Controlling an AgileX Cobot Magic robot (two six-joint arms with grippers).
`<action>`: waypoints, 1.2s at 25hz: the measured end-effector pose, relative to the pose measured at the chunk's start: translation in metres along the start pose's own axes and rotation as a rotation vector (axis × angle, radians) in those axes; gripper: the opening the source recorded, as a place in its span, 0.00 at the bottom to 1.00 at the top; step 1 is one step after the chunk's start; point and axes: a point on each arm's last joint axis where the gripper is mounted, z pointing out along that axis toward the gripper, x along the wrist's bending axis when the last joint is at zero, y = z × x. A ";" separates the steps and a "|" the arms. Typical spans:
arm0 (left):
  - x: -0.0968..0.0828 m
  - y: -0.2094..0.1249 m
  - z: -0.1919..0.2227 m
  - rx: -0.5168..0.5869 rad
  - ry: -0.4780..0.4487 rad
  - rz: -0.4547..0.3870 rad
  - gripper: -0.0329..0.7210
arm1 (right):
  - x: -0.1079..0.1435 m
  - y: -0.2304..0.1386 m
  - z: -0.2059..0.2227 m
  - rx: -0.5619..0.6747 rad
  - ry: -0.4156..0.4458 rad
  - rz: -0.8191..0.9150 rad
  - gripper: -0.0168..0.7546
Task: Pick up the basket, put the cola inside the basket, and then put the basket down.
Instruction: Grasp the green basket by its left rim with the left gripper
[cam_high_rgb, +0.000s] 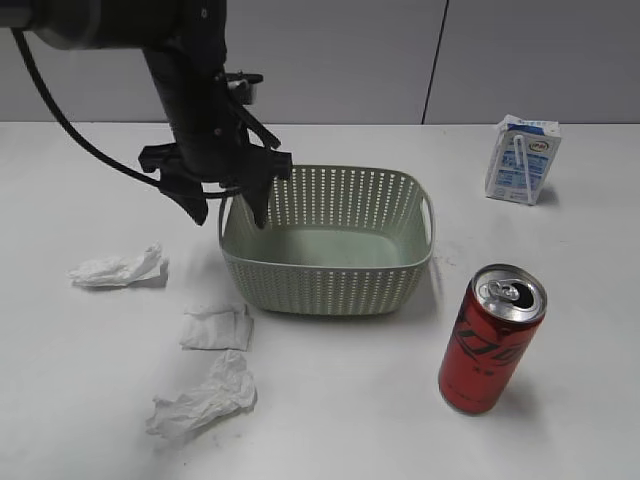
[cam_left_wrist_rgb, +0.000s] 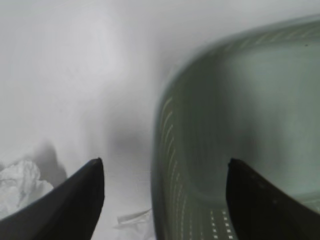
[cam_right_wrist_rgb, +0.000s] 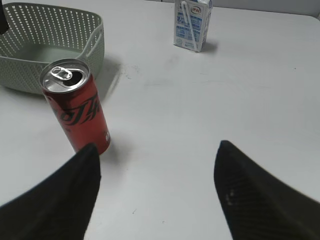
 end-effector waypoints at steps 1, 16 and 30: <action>-0.002 0.000 0.004 0.008 0.002 -0.008 0.81 | 0.000 0.000 0.000 0.000 0.000 0.000 0.72; 0.001 0.000 0.032 0.067 0.024 -0.160 0.45 | 0.000 0.000 0.000 0.000 0.000 0.000 0.72; 0.003 0.004 0.028 0.103 -0.146 -0.313 0.04 | 0.000 0.000 0.000 0.000 0.000 0.000 0.72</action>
